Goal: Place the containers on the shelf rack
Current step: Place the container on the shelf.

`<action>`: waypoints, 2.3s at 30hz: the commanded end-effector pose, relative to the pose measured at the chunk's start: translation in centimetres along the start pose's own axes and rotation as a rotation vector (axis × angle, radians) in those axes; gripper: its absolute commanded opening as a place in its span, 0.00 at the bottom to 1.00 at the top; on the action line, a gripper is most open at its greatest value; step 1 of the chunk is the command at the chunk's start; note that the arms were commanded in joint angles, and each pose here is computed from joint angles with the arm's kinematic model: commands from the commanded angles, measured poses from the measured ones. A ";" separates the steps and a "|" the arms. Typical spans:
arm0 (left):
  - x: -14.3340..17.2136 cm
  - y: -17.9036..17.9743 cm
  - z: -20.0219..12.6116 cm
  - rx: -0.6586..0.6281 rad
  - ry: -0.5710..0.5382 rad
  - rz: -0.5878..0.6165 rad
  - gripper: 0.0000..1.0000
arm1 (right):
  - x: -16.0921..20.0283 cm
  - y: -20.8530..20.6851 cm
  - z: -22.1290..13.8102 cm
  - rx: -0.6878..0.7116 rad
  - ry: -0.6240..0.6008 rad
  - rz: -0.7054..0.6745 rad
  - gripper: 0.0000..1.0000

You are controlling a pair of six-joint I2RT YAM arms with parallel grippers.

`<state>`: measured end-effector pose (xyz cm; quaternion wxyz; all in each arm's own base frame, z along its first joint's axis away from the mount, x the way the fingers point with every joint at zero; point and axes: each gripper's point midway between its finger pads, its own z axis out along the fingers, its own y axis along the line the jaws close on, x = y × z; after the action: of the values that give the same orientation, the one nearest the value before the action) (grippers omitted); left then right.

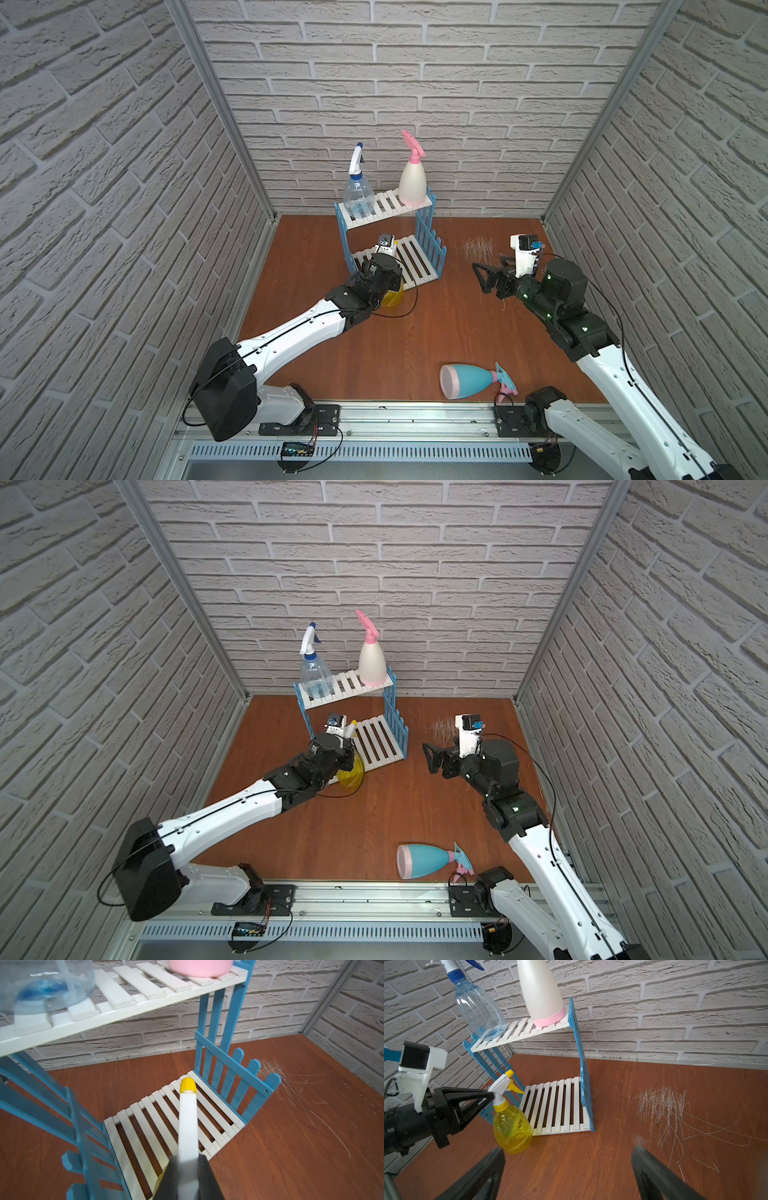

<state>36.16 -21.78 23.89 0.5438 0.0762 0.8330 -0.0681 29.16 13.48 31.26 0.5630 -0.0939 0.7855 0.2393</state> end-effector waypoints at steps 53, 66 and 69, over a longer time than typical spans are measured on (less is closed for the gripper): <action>1.2 4.9 4.8 -0.189 -0.138 -0.062 0.44 | -0.5 -0.4 1.6 0.007 -0.042 0.035 0.99; -1.5 4.8 1.5 -0.132 -0.174 -0.093 0.91 | -1.3 -0.5 0.2 0.043 -0.016 0.060 0.99; -2.3 5.0 -0.5 -0.116 -0.177 -0.098 0.97 | -1.3 -0.9 -0.6 0.083 0.022 0.102 0.99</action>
<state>38.97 -17.38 24.32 0.6087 -0.0015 0.7926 -0.0359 30.13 13.05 30.26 0.5385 -0.0571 0.8077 0.2332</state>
